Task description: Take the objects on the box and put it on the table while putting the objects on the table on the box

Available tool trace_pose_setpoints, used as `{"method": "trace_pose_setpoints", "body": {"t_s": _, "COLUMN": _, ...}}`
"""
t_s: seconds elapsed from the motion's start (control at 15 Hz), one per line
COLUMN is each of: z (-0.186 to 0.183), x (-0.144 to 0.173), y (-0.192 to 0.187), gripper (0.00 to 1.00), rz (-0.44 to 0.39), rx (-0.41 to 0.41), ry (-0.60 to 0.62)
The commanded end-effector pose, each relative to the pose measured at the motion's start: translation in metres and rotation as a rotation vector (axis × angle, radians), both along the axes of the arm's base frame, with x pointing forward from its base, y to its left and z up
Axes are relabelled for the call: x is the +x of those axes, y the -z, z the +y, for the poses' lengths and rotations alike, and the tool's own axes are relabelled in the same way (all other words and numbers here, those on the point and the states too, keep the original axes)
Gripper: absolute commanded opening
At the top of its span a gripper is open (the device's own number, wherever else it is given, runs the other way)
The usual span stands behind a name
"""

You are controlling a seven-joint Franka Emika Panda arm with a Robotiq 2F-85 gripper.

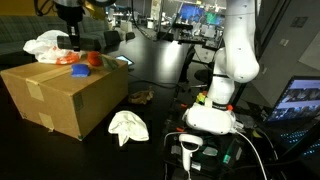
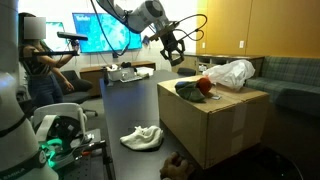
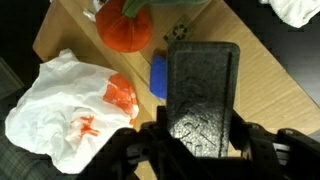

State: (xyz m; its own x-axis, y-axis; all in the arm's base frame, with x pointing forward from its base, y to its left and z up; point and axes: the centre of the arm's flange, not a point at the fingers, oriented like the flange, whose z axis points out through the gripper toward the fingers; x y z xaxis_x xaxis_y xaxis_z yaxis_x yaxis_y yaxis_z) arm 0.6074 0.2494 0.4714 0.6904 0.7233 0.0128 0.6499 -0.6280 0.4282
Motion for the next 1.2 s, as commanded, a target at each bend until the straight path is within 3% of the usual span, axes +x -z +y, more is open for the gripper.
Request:
{"method": "trace_pose_setpoints", "body": {"t_s": 0.0, "z": 0.012, "x": 0.031, "y": -0.01, "gripper": 0.34, "rz": -0.021, "rx": -0.04, "ry": -0.134}}
{"method": "trace_pose_setpoints", "body": {"t_s": 0.4, "z": 0.03, "x": 0.065, "y": -0.01, "gripper": 0.34, "rz": -0.038, "rx": 0.013, "ry": -0.181}}
{"method": "trace_pose_setpoints", "body": {"t_s": 0.73, "z": 0.041, "x": 0.103, "y": 0.007, "gripper": 0.34, "rz": -0.025, "rx": 0.079, "ry": -0.101}}
{"method": "trace_pose_setpoints", "body": {"t_s": 1.13, "z": 0.044, "x": 0.143, "y": 0.042, "gripper": 0.34, "rz": -0.076, "rx": 0.107, "ry": 0.055}}
